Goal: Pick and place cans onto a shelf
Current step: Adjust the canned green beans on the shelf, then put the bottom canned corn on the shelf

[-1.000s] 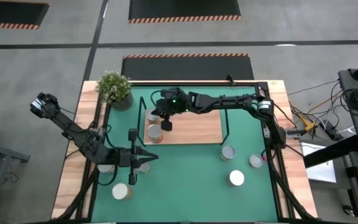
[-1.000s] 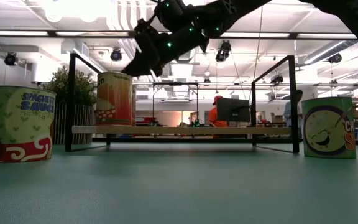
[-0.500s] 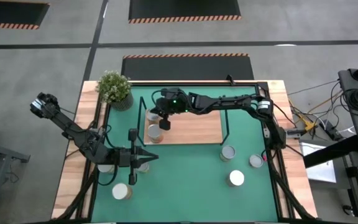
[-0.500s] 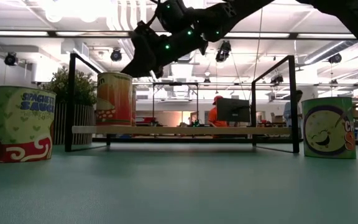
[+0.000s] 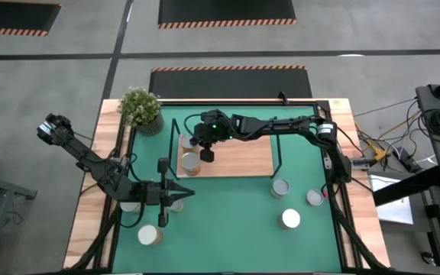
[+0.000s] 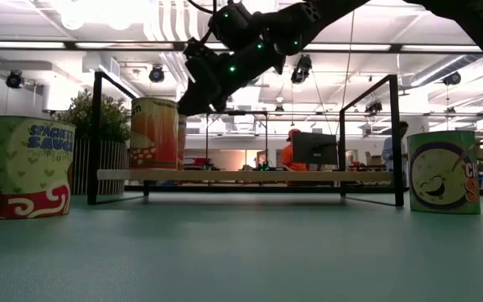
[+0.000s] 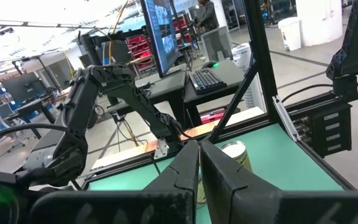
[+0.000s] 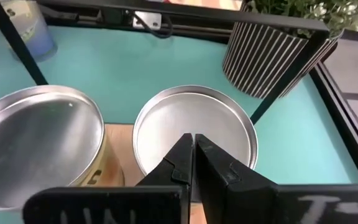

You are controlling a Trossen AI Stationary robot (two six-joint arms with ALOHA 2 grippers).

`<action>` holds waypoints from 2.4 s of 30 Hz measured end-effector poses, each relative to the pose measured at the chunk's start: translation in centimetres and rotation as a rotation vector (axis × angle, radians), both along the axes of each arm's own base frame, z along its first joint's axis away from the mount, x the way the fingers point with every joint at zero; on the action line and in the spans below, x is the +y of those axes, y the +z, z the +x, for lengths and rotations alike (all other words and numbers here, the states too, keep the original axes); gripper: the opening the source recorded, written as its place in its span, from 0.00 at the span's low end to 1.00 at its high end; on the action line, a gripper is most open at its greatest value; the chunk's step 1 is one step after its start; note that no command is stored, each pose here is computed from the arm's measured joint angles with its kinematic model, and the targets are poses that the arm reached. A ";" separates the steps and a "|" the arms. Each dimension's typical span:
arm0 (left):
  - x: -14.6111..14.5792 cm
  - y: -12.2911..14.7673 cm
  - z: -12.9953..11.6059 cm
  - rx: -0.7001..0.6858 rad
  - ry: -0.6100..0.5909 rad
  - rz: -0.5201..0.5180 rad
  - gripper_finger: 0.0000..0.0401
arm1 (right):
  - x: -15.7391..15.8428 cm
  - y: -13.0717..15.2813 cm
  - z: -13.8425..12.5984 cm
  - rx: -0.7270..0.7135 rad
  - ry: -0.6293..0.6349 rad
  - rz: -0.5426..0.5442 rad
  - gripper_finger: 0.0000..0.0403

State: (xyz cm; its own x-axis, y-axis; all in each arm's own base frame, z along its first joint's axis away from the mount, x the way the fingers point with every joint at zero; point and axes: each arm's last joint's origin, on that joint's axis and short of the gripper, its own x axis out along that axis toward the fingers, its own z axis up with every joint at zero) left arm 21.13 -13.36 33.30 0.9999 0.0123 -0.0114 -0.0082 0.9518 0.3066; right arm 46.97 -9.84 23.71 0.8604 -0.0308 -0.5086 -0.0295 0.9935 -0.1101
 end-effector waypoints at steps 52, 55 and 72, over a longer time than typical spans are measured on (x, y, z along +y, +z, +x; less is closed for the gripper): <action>-1.3 -2.5 1.7 0.079 0.026 -0.424 0.00 | 22.2 2.9 -19.7 -0.315 0.186 -0.244 0.02; -1.7 -3.4 2.3 0.103 0.044 -0.563 0.00 | 21.9 3.7 -20.9 -0.403 0.195 -0.268 0.02; -3.4 -5.8 2.4 1.054 0.772 -0.992 0.00 | 21.2 4.8 -22.5 -0.497 0.222 -0.356 0.02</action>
